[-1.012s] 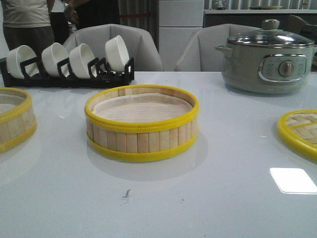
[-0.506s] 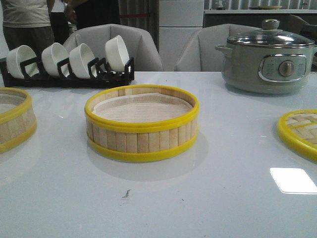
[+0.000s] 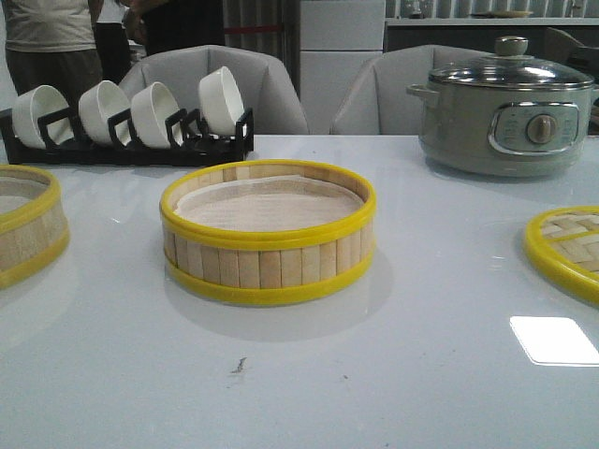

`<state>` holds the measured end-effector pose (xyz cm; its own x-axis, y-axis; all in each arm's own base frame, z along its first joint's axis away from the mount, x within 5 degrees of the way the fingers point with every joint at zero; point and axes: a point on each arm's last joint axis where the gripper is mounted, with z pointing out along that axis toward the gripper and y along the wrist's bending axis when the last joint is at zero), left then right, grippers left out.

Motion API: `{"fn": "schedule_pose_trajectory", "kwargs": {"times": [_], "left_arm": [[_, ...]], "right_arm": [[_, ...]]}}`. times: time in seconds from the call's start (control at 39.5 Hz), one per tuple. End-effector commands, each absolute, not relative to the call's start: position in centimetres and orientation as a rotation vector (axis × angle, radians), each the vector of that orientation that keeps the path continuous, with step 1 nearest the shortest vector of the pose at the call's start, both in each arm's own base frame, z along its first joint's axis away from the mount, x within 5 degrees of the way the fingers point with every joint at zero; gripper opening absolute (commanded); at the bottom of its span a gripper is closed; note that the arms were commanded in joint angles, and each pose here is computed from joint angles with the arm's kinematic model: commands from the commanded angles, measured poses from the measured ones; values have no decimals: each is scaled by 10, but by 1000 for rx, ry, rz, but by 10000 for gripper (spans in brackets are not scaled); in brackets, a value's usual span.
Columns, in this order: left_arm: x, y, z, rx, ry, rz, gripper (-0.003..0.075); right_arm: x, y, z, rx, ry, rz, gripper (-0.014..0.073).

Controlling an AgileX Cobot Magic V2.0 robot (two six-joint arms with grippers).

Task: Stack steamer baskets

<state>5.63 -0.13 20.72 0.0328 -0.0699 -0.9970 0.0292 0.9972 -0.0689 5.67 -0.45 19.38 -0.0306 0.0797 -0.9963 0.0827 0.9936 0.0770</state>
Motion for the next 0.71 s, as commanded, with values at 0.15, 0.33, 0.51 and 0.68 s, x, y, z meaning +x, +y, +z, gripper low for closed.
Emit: {"fn": "schedule_pose_trajectory", "kwargs": {"times": [0.15, 0.33, 0.51, 0.68], "left_arm": [[54, -3, 220, -7, 1434, -80, 88], [53, -1, 273, -39, 1476, -81, 88], [63, 4, 373, -28, 1572, 14, 88], [96, 6, 445, -26, 1695, 79, 88]], "right_arm": [[54, -4, 208, 111, 1483, -11, 70], [54, -4, 208, 111, 1483, -11, 70], [54, -4, 208, 111, 1483, -11, 70], [54, -4, 208, 111, 1483, -11, 70]]}}
